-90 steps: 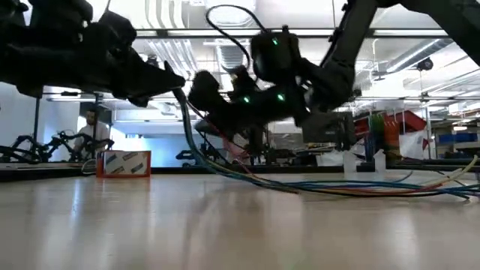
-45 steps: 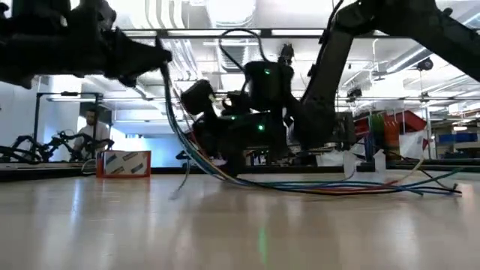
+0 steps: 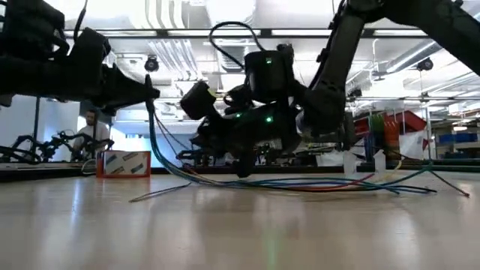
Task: Ziptie cables
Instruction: Wrap the cables together using a black zip tie
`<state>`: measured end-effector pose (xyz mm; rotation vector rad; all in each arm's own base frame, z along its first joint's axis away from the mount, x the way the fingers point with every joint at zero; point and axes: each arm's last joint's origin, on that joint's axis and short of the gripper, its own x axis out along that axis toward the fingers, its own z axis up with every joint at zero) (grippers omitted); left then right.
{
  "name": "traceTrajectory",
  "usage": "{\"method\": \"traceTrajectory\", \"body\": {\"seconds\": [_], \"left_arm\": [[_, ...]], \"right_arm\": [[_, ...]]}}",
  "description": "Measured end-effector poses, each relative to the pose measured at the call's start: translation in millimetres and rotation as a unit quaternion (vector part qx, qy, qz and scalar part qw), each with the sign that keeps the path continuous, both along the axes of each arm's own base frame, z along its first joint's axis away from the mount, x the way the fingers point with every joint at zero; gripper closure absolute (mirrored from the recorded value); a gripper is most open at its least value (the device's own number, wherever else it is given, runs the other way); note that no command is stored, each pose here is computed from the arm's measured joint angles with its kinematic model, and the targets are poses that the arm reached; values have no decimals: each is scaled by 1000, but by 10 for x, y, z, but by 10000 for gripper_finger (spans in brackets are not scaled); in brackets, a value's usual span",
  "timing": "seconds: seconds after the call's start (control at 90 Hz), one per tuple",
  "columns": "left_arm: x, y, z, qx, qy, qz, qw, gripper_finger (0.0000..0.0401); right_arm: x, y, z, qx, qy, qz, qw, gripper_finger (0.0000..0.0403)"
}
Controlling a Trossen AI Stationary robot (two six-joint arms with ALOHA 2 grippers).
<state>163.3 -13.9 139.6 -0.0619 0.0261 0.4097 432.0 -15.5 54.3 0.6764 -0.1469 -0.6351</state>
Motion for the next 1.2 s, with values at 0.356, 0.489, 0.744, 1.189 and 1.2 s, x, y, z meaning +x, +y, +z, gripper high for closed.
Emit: {"method": "traceTrajectory", "body": {"seconds": [0.356,0.489,0.744,1.189,1.2], "left_arm": [[15,28,-146,-29,38,69,996,376],[53,22,-165,-28,47,72,996,376],[84,-3,-126,-35,34,34,998,374],[88,-82,-53,-43,24,-112,992,357],[88,-83,-55,-43,25,-115,992,356]], "right_arm": [[-411,395,-11,-26,57,33,997,403],[-490,539,85,-57,69,55,994,403],[-786,621,5,-99,118,54,987,403],[-1014,683,87,-216,114,200,949,403],[-1017,684,92,-219,114,204,947,403]]}}
